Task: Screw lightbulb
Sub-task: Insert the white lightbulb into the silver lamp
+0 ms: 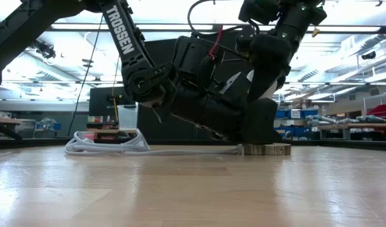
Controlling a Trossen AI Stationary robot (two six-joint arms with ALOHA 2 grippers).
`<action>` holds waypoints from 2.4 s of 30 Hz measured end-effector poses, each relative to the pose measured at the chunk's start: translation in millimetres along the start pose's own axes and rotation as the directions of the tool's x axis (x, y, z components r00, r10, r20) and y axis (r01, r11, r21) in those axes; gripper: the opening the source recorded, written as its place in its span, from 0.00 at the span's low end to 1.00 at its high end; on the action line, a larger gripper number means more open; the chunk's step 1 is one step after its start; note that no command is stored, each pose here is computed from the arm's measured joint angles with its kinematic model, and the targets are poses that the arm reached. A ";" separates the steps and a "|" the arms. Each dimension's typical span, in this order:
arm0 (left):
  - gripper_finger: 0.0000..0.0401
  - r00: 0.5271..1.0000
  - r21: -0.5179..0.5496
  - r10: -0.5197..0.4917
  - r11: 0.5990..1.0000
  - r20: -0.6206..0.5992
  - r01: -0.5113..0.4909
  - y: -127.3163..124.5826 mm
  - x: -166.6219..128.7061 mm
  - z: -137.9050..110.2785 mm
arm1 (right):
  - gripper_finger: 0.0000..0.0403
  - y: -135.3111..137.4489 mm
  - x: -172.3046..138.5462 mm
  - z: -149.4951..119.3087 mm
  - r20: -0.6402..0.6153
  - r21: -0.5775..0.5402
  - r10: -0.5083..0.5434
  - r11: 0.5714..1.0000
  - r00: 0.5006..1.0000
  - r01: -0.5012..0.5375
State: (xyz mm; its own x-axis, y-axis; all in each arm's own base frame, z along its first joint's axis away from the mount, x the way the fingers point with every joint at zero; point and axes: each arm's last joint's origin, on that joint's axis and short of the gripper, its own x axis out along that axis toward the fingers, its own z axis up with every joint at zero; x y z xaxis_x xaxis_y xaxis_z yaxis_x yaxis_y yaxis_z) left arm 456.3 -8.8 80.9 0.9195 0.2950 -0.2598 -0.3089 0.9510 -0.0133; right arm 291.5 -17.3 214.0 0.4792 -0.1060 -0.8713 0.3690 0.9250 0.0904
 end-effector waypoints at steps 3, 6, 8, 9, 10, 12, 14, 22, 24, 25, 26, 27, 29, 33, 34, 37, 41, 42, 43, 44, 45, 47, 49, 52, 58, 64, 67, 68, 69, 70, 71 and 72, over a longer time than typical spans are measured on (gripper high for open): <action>0.50 1.000 0.000 0.000 1.000 0.000 0.000 0.0 -0.1 0.2 | 0.66 -0.9 0.1 0.0 0.000 0.090 -0.008 0.996 1.000 0.008; 0.50 1.000 0.001 0.002 1.000 -0.001 -0.002 0.1 -0.1 0.2 | 0.66 -2.3 0.4 1.0 0.007 0.142 -0.009 0.990 1.000 0.008; 0.50 1.000 0.001 0.005 1.000 -0.002 -0.005 0.2 -0.1 0.1 | 0.66 -2.7 0.5 1.5 0.011 0.141 -0.008 0.990 1.000 0.007; 0.50 1.000 0.002 0.006 1.000 -0.003 -0.006 0.2 -0.1 0.0 | 0.67 -2.6 0.6 1.6 0.014 0.129 -0.008 0.992 1.000 0.006; 0.50 1.000 0.002 0.007 1.000 -0.003 -0.007 0.2 -0.1 0.0 | 0.67 -2.2 0.6 1.7 0.016 0.116 -0.006 0.993 1.000 0.004; 0.50 1.000 0.002 0.005 1.000 -0.003 -0.005 0.2 -0.1 0.1 | 0.69 -1.1 0.5 1.7 0.020 0.077 -0.003 0.997 1.000 0.002; 0.50 1.000 0.002 0.003 1.000 -0.004 -0.003 -0.2 -0.2 0.1 | 0.71 0.4 0.5 2.0 0.026 0.009 0.003 1.000 1.000 -0.003; 0.50 1.000 0.001 -0.014 1.000 0.006 0.014 -1.7 -0.7 2.0 | 0.81 2.9 -8.1 5.3 0.042 -0.123 0.028 0.992 0.999 -0.023; 0.50 1.000 -0.001 -0.014 1.000 0.012 0.014 -1.6 -1.2 2.5 | 0.82 3.0 -11.4 5.7 0.052 -0.125 0.033 0.992 0.998 -0.026; 0.50 1.000 -0.001 -0.014 1.000 0.011 0.014 -1.4 -1.5 1.9 | 0.82 2.9 -12.6 5.9 0.056 -0.126 0.034 0.992 0.998 -0.027; 0.50 1.000 -0.001 -0.013 1.000 0.008 0.013 -1.0 -1.7 1.1 | 0.83 2.9 -13.4 5.9 0.057 -0.126 0.036 0.992 0.998 -0.028; 0.50 1.000 0.000 -0.011 1.000 0.003 0.011 -0.5 -1.9 0.3 | 0.83 2.8 -14.6 5.8 0.058 -0.125 0.038 0.992 0.998 -0.031; 0.50 1.000 0.000 -0.007 1.000 0.000 0.007 -0.3 -2.1 -0.4 | 0.82 4.4 -17.5 5.4 0.064 -0.130 0.045 0.991 0.997 -0.036; 0.50 1.000 0.001 -0.013 1.000 -0.003 0.013 -0.6 -2.1 -0.8 | 0.82 8.6 -18.3 3.7 0.058 -0.144 0.051 0.989 0.997 -0.042; 0.50 1.000 0.002 -0.013 1.000 -0.003 0.013 -0.6 -2.1 -0.8 | 0.82 9.5 -18.6 3.4 0.056 -0.147 0.052 0.988 0.997 -0.043; 0.50 1.000 0.003 -0.013 1.000 -0.006 0.013 -0.7 -2.1 -1.3 | 0.82 12.5 -19.1 2.1 0.055 -0.156 0.046 0.987 0.997 -0.037; 0.50 1.000 0.004 -0.012 1.000 -0.007 0.013 -0.8 -2.1 -1.6 | 0.82 17.1 -21.5 -0.7 0.049 -0.173 0.052 0.984 0.997 -0.043; 0.50 1.000 0.002 -0.011 1.000 -0.008 0.011 -0.8 -2.1 -1.9 | 0.82 18.9 -21.7 -1.9 0.041 -0.177 0.059 0.983 0.997 -0.051; 0.50 1.000 -0.002 -0.004 1.000 -0.008 0.004 -0.2 -2.0 -1.9 | 0.82 21.4 -21.9 -2.4 0.039 -0.179 0.078 0.981 0.996 -0.070; 0.50 1.000 -0.004 0.009 1.000 -0.008 -0.009 1.1 -1.6 -2.0 | 0.82 25.4 -23.4 -0.4 0.057 -0.178 0.109 0.979 0.992 -0.098; 0.50 1.000 -0.006 0.014 1.000 -0.008 -0.014 2.4 -1.2 -1.8 | 0.82 28.8 -25.7 1.1 0.076 -0.187 0.119 0.977 0.990 -0.103; 0.50 1.000 -0.008 0.021 1.000 -0.007 -0.021 3.5 -0.9 -1.7 | 0.82 32.1 -27.2 -2.0 0.077 -0.210 0.097 0.975 0.992 -0.079; 0.50 1.000 -0.010 0.017 1.000 -0.007 -0.017 2.4 -1.2 -1.8 | 0.82 33.3 -27.0 -3.8 0.089 -0.230 0.056 0.973 0.994 -0.034; 0.50 1.000 -0.010 0.009 1.000 -0.006 -0.009 1.3 -1.5 -1.8 | 0.82 31.8 -27.8 -3.3 0.110 -0.241 0.014 0.970 0.994 0.013; 0.50 1.000 -0.015 0.007 1.000 -0.021 -0.007 1.3 -1.4 -3.1 | 0.82 18.7 -45.2 -12.9 0.046 -0.186 -0.042 0.981 0.998 0.050; 0.51 0.998 -0.012 0.022 1.000 -0.062 -0.023 2.4 -1.6 -4.7 | 0.80 38.0 -71.6 -37.4 0.117 -0.169 0.020 0.986 0.993 0.000; 0.54 0.996 0.001 0.040 0.999 -0.081 -0.040 3.3 -2.6 -3.1 | 0.79 51.9 -66.8 -54.4 0.159 -0.162 0.093 0.985 0.983 -0.067; 0.56 0.995 0.003 0.057 0.998 -0.080 -0.057 3.4 -3.3 -1.6 | 0.78 56.6 -66.1 -59.2 0.188 -0.177 0.108 0.981 0.976 -0.075; 0.58 0.993 0.014 0.082 0.997 -0.087 -0.082 4.2 -4.1 -0.6 | 0.78 60.5 -65.5 -65.1 0.215 -0.193 0.103 0.979 0.971 -0.061; 0.60 0.989 0.031 0.113 0.993 -0.090 -0.111 5.6 -5.1 0.8 | 0.78 62.2 -63.9 -72.0 0.232 -0.201 0.071 0.979 0.970 -0.024; 0.62 0.985 0.052 0.145 0.989 -0.093 -0.141 7.4 -6.2 3.9 | 0.77 63.2 -62.2 -79.0 0.246 -0.201 0.035 0.980 0.969 0.015; 0.64 0.979 0.079 0.174 0.983 -0.104 -0.167 9.7 -7.6 6.7 | 0.77 64.0 -61.4 -84.8 0.263 -0.198 0.004 0.979 0.965 0.050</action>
State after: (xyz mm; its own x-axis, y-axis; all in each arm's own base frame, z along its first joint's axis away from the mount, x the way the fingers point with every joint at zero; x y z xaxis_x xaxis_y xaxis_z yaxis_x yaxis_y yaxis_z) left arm 448.0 -1.2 89.2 0.8213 0.4449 -0.3572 -0.4376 0.8929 0.1060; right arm 218.1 79.3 232.4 0.6734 -0.1941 -0.7133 0.2272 0.9726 -0.0503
